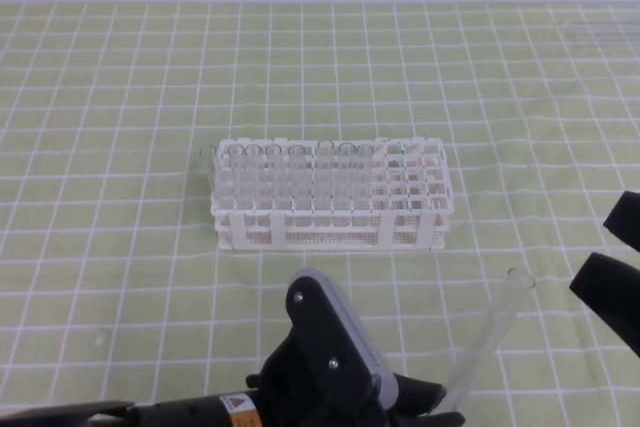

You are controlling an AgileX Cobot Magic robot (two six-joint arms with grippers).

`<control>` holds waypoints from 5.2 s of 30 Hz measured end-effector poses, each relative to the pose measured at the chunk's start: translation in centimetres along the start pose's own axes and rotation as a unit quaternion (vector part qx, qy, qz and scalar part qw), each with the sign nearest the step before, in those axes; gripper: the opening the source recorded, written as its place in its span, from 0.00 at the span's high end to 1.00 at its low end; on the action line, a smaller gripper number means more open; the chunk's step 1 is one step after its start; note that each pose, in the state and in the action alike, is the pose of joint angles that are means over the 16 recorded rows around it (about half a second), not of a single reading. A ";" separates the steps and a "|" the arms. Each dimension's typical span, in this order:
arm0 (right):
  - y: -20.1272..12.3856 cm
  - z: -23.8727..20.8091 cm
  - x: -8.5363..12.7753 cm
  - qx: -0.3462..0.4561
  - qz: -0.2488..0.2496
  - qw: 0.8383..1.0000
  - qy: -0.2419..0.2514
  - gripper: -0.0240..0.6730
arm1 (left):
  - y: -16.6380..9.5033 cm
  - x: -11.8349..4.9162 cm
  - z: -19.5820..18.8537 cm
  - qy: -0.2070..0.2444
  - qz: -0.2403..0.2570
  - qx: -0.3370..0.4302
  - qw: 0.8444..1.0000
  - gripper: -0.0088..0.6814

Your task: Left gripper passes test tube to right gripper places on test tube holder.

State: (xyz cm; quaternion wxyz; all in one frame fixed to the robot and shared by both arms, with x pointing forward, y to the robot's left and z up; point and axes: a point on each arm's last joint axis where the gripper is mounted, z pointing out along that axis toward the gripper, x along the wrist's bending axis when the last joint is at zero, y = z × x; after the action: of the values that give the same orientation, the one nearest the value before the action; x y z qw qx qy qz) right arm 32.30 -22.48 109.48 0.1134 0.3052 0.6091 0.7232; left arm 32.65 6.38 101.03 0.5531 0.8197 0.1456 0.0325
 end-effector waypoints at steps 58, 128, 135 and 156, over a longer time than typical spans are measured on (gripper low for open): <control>-1.2 2.1 -1.8 0.054 -0.023 0.996 0.074 0.37 | 1.1 0.1 2.4 -0.049 0.025 -0.076 0.996 0.79; -1.4 2.1 -1.9 0.059 -0.049 0.995 0.070 0.81 | 1.8 0.8 2.2 -0.011 -0.010 -0.089 0.996 0.37; -1.4 2.1 -2.0 0.059 -0.054 0.995 0.064 0.81 | 2.0 1.4 1.2 0.018 -0.007 -0.069 0.997 0.34; -1.4 2.1 -2.8 0.062 -0.060 0.996 0.022 0.81 | 2.2 2.8 -4.3 0.131 0.004 0.034 0.991 0.49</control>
State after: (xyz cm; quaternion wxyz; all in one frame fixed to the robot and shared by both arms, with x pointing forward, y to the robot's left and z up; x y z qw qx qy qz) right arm 35.44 -21.93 107.49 0.1242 0.2585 0.6721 0.6827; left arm 34.82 10.27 104.40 0.5010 0.8272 0.2144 0.1370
